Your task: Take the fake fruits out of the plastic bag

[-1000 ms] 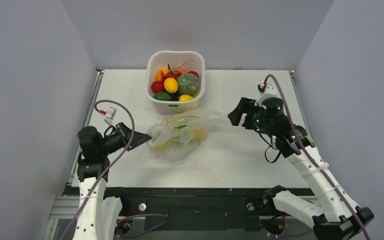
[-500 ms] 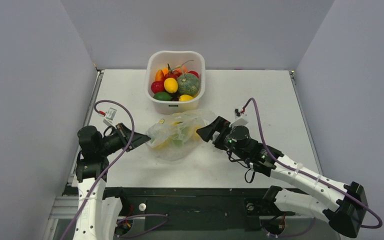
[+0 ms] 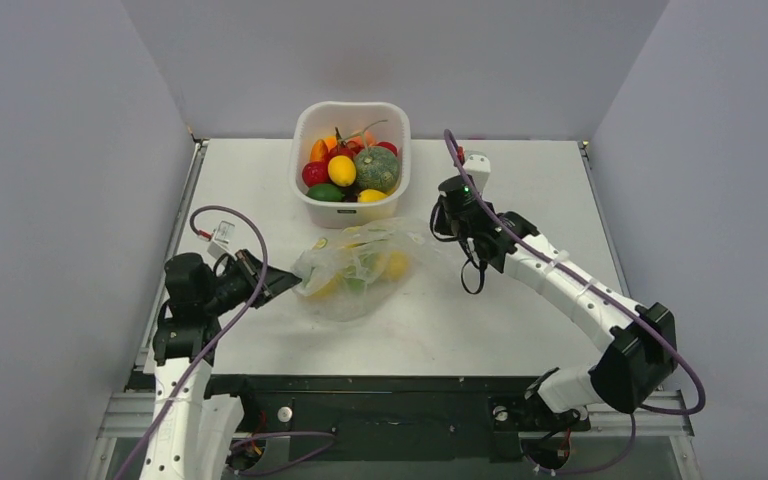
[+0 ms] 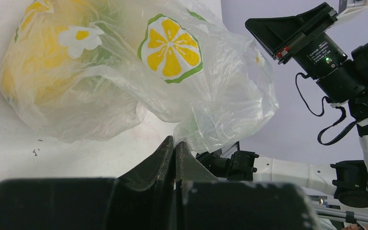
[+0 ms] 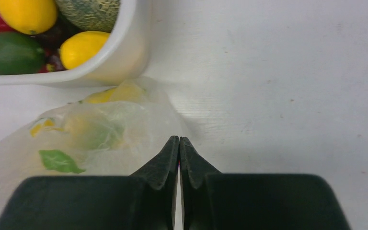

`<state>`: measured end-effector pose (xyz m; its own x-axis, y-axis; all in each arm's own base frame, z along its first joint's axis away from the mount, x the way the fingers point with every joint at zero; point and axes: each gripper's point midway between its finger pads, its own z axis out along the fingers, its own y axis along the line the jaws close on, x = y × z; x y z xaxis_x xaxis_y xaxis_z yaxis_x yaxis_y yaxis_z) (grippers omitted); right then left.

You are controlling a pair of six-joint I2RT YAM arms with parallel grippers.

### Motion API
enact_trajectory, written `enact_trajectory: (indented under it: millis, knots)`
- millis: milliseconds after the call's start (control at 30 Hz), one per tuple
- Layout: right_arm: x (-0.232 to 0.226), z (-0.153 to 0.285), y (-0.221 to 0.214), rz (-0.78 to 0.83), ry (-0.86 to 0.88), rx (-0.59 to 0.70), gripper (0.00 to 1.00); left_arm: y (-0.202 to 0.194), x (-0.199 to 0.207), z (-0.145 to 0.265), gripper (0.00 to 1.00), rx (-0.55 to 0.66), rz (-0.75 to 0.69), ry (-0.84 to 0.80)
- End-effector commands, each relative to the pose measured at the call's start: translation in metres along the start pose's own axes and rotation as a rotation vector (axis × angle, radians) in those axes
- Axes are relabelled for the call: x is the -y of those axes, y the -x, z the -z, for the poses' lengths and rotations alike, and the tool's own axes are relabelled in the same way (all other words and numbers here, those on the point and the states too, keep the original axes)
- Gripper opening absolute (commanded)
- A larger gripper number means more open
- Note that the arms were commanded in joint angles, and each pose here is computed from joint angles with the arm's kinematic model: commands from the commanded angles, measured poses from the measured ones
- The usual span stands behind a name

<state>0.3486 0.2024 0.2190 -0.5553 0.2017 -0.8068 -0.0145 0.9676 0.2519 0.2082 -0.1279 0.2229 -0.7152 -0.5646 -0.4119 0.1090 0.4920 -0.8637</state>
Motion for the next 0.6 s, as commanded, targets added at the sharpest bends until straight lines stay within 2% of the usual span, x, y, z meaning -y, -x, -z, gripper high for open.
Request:
enact_trajectory:
  millis: [0, 100, 200, 233, 300, 333, 400, 467, 567]
  knots:
    - [0.043, 0.001, 0.028, 0.126, -0.2, 0.018, 0.0, 0.001, -0.018, -0.007, 0.0, 0.068, 0.068, 0.079]
    - [0.043, 0.018, 0.06, 0.12, -0.194, 0.017, 0.0, -0.009, -0.027, -0.013, 0.0, 0.031, 0.132, 0.092]
    - [0.019, 0.043, 0.077, 0.119, -0.083, 0.005, 0.13, -0.018, -0.035, -0.009, 0.0, -0.011, 0.126, 0.145]
    - [0.01, 0.052, 0.076, 0.12, -0.03, -0.007, 0.16, -0.018, -0.039, -0.007, 0.0, -0.013, 0.077, 0.17]
    - [-0.014, 0.069, 0.077, 0.137, 0.054, 0.012, 0.29, -0.017, -0.042, 0.001, 0.0, -0.022, 0.019, 0.229]
    - [-0.032, 0.078, 0.071, 0.165, 0.103, 0.014, 0.38, -0.016, -0.037, 0.007, 0.0, -0.022, -0.003, 0.24]
    - [-0.063, 0.093, 0.066, 0.197, 0.193, 0.036, 0.46, -0.01, -0.029, 0.014, 0.0, 0.007, -0.088, 0.238]
    - [-0.097, 0.104, 0.054, 0.162, 0.303, 0.047, 0.51, -0.005, -0.022, 0.022, 0.0, 0.042, -0.19, 0.232]
    - [-0.142, 0.12, 0.028, 0.002, 0.472, -0.026, 0.57, -0.003, -0.021, 0.031, 0.0, 0.043, -0.231, 0.271]
